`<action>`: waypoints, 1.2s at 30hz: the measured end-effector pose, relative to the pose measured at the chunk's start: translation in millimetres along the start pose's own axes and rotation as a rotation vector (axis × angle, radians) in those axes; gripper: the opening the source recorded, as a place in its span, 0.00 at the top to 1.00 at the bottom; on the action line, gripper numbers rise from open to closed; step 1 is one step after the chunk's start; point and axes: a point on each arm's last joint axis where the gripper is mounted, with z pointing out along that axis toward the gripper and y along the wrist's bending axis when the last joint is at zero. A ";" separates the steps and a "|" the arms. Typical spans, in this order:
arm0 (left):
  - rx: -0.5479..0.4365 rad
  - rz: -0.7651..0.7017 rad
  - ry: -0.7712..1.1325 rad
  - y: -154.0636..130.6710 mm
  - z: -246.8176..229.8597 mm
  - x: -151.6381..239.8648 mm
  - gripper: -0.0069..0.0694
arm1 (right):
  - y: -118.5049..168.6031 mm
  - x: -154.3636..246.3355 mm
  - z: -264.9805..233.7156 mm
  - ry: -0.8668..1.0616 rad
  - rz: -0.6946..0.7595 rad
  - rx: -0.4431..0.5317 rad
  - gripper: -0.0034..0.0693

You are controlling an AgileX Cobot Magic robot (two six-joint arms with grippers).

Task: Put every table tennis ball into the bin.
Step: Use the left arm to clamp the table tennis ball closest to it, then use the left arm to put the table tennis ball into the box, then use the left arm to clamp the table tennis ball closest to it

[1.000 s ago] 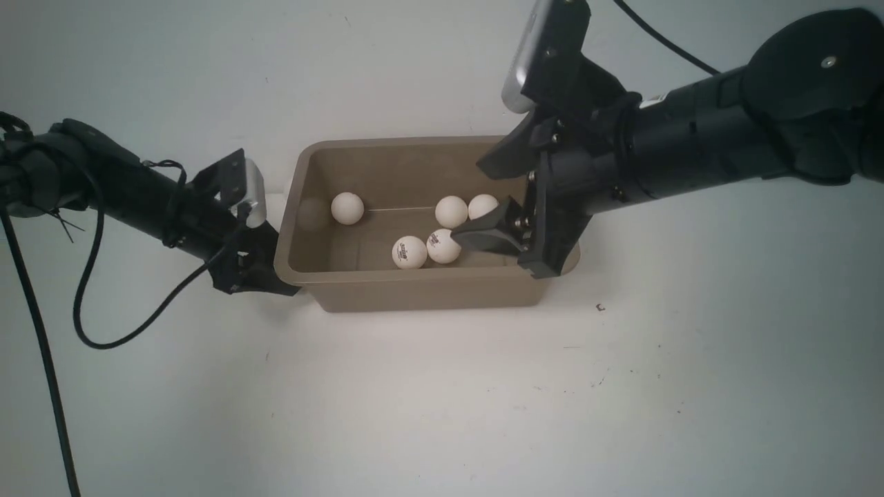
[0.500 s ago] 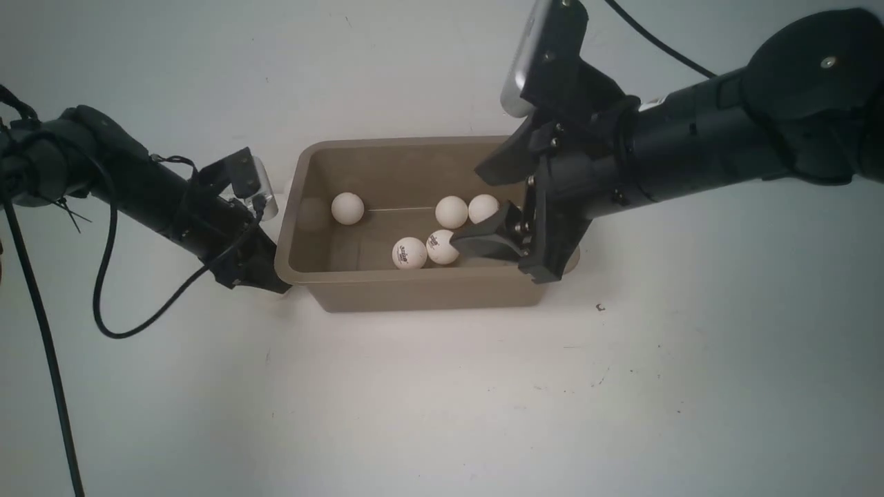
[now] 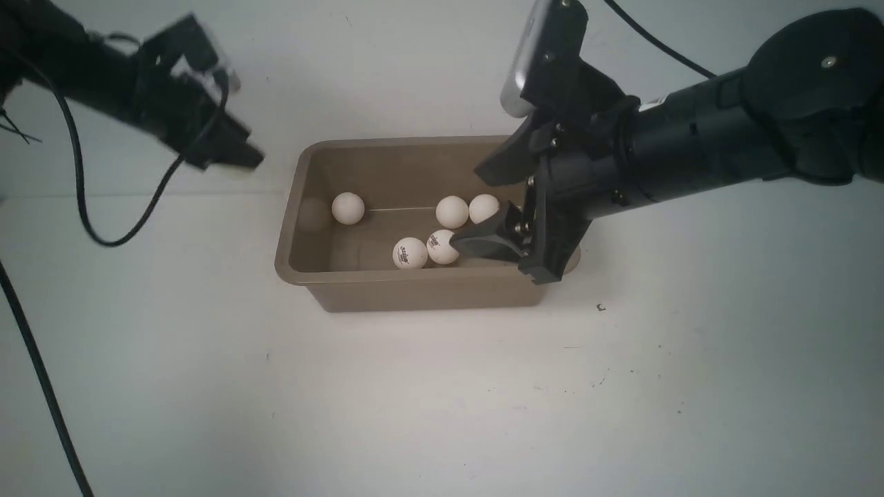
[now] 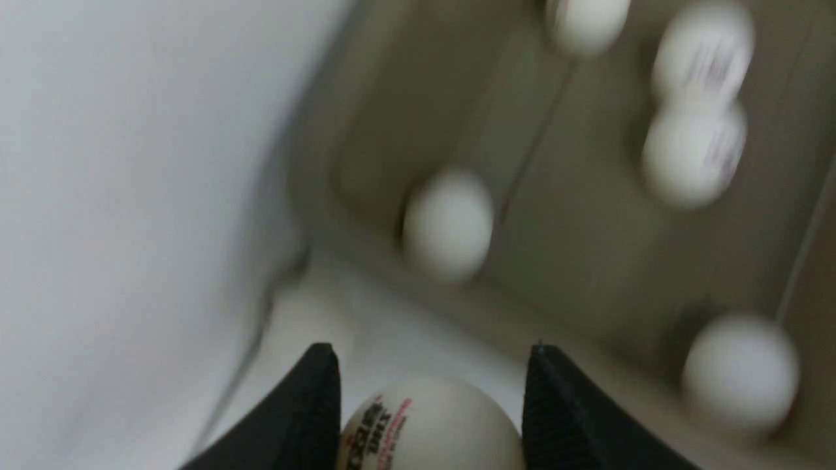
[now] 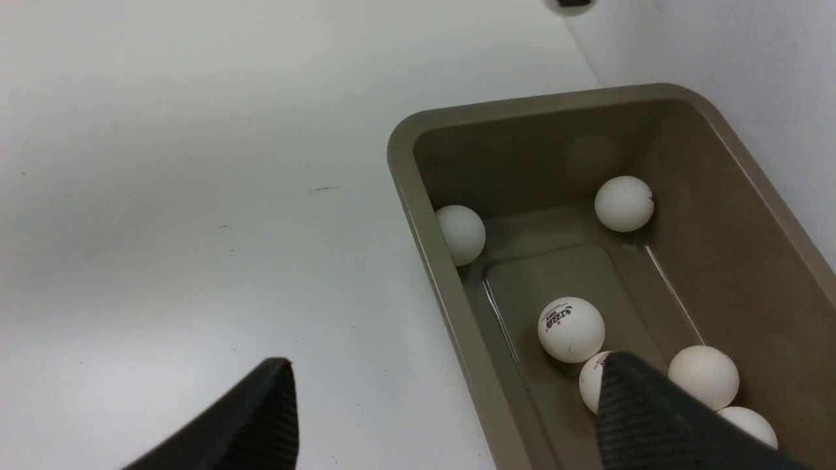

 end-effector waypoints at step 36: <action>-0.071 -0.196 -0.066 26.0 -33.7 23.2 0.30 | 0.1 0.0 0.0 0.000 0.005 -0.001 0.19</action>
